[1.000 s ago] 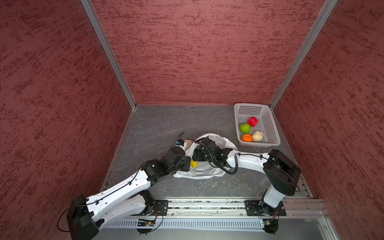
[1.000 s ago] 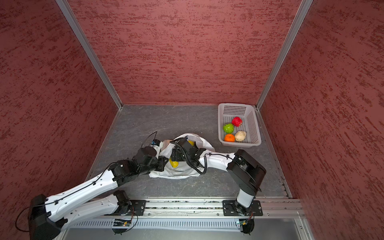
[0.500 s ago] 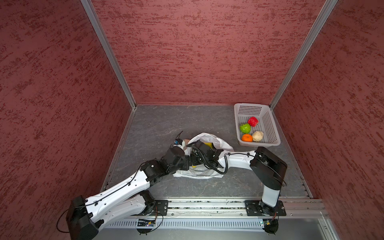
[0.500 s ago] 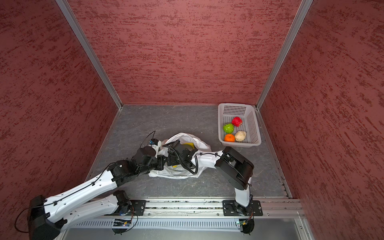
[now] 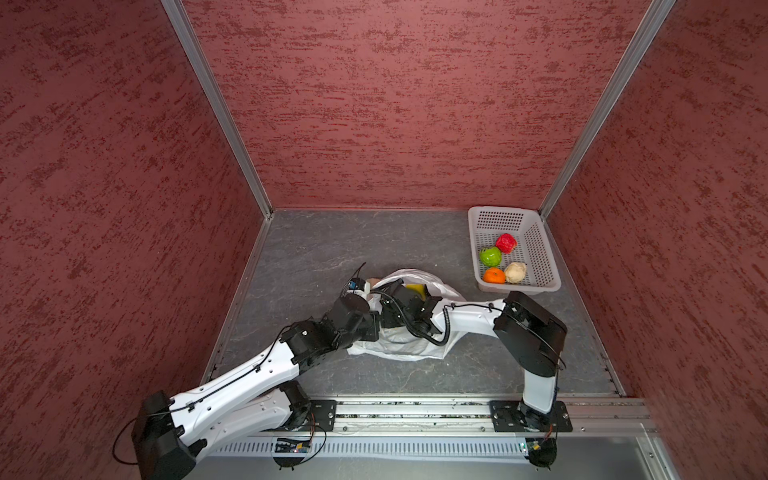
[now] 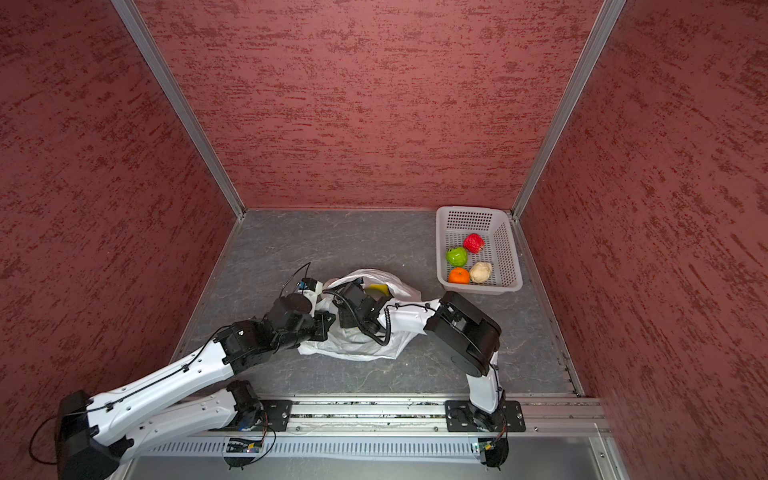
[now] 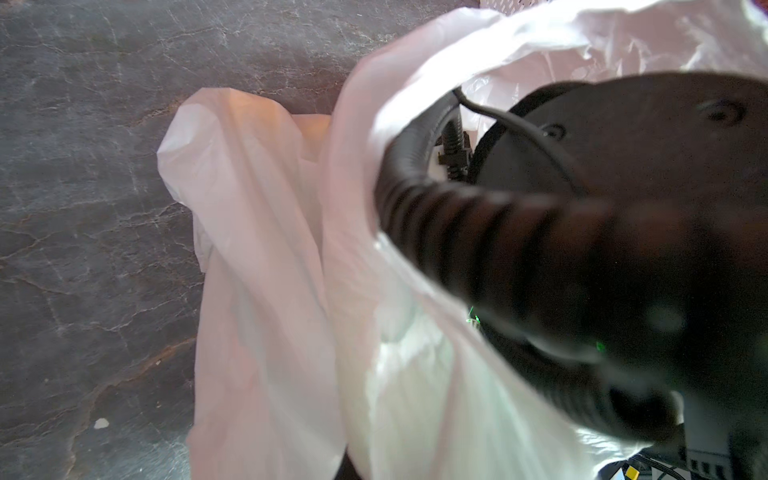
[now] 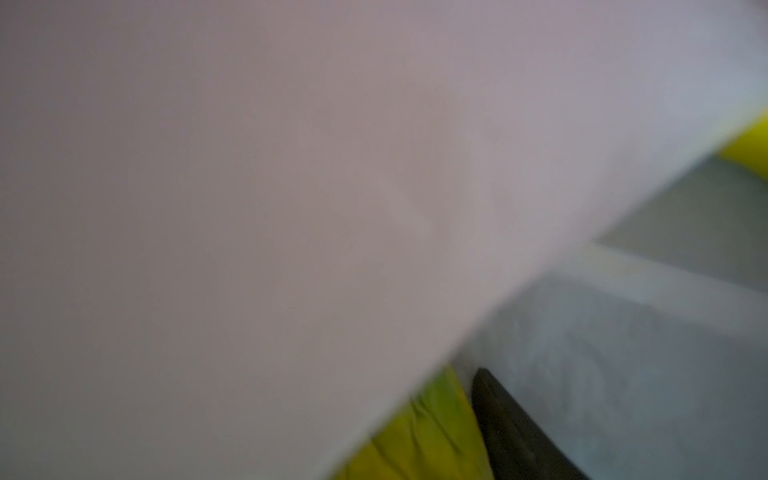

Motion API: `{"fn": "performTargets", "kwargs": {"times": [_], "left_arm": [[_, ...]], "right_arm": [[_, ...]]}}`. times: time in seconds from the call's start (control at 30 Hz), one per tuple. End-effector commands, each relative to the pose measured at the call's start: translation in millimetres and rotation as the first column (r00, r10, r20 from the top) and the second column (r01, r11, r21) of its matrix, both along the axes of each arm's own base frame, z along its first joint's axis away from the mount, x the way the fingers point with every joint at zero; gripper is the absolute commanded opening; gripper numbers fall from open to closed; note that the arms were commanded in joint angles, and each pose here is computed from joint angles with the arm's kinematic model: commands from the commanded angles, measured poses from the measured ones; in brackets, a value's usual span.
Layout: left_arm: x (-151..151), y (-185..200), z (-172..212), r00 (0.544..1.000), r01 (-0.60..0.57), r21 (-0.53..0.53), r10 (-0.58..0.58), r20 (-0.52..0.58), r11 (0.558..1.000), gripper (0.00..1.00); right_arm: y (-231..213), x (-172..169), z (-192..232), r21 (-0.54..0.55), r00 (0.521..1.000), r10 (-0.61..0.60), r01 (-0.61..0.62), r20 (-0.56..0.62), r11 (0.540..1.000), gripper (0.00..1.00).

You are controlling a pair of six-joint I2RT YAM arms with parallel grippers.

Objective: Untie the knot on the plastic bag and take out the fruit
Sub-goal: 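Lower the right gripper into the bag toward the small green-yellow fruit, then close the right gripper on the green-yellow fruit and lift it out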

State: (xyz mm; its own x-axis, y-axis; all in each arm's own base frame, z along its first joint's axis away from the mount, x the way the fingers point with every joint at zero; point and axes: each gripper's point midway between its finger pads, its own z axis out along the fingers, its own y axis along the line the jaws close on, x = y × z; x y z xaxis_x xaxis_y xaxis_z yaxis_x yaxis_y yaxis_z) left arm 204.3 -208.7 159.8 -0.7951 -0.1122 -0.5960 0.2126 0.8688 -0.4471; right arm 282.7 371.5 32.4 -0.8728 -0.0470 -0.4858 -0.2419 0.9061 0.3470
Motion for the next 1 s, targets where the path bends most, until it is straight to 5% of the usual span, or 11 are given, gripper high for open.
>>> {"fn": "performTargets", "kwargs": {"times": [0.0,0.13,0.63,0.97], "left_arm": [[1,1,2,1.000,-0.011,-0.010,0.011,0.018,1.000,0.00],[3,-1,3,1.000,-0.008,-0.014,0.009,0.020,1.000,0.00],[7,-5,9,0.999,-0.008,-0.023,0.009,0.038,1.000,0.00],[18,-13,22,0.999,-0.020,-0.030,0.021,0.049,0.999,0.00]], "right_arm": [[-10,4,-4,-0.040,0.999,-0.041,0.041,0.001,0.998,0.73],[-6,11,-6,-0.044,1.000,-0.029,0.029,0.001,0.999,0.77],[-6,3,5,-0.014,1.000,0.012,-0.012,-0.009,1.000,0.48],[-18,-30,41,0.071,0.997,0.060,-0.056,-0.054,0.996,0.46]]}}
